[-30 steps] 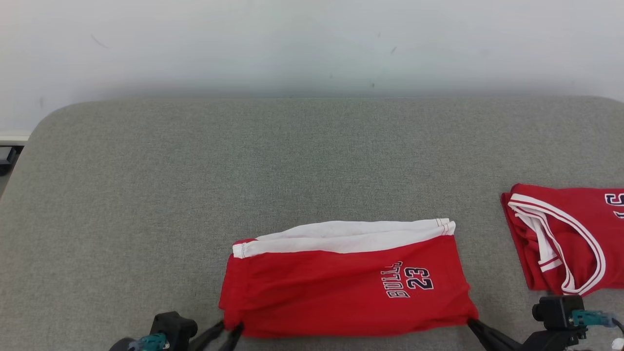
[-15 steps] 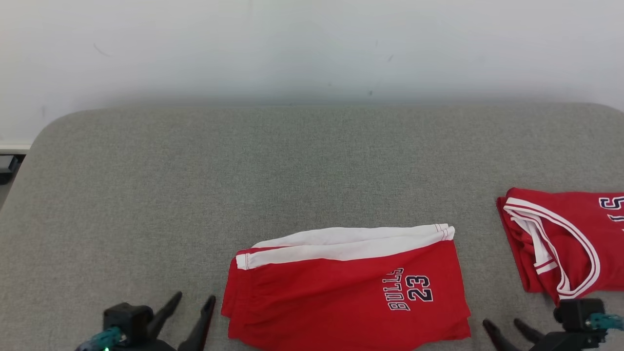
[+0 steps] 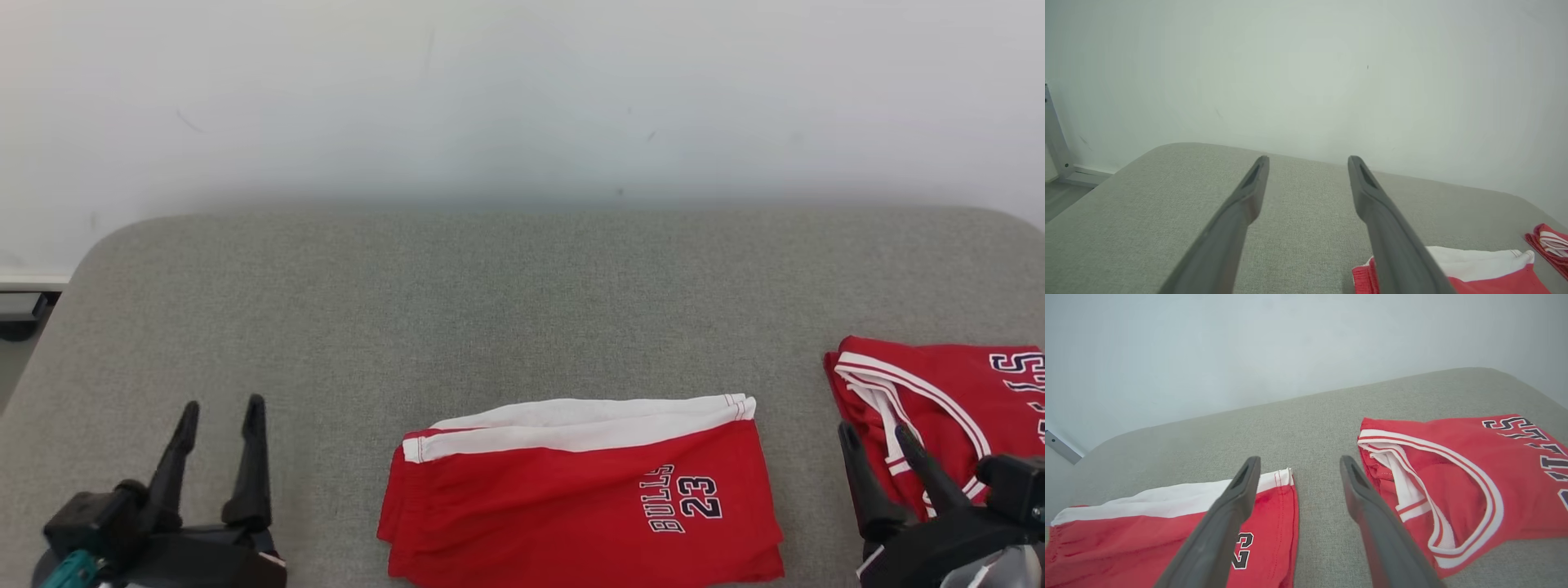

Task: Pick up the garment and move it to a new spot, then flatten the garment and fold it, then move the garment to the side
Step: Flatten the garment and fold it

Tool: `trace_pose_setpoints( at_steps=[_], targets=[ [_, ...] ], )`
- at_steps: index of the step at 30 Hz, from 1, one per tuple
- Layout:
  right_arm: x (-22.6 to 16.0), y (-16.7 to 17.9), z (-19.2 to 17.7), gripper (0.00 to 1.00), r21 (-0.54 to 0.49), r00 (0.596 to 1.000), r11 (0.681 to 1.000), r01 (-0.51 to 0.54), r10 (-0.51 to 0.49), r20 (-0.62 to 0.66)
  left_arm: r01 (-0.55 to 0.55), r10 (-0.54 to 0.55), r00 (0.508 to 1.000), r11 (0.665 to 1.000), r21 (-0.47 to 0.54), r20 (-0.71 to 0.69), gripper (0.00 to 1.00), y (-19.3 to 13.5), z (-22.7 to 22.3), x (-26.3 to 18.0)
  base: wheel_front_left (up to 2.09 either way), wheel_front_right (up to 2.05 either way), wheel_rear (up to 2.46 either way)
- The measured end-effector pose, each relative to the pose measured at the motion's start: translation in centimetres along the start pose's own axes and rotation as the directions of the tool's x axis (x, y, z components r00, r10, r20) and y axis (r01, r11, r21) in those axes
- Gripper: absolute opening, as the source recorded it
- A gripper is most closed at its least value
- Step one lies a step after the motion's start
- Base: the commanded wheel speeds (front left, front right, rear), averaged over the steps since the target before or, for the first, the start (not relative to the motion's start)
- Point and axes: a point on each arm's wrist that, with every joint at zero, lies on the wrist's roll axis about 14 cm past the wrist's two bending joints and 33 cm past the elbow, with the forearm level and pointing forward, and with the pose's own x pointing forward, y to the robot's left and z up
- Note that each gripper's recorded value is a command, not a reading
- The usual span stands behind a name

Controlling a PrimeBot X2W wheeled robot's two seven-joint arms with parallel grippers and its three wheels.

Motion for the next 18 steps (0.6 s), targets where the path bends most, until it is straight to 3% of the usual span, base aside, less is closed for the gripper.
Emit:
trace_pose_setpoints(
  at_steps=[9, 18],
  targets=[
    [0.1, 1.9, 2.1, 1.00, 0.011, 0.991, 0.999, -0.040, 0.038, 0.129, -0.009, 0.008, 1.000, 0.999, 0.031, 0.020, 1.00, 0.0, 0.4, -0.9, 0.00, 0.00, 0.00],
    [0.4, 2.9, 1.4, 1.00, 0.043, 0.988, 0.997, -0.059, 0.052, 0.146, 0.030, -0.024, 0.998, 0.995, 0.092, -0.063, 1.00, -0.5, -1.8, -1.6, 0.00, 0.00, 0.00]
  ],
)
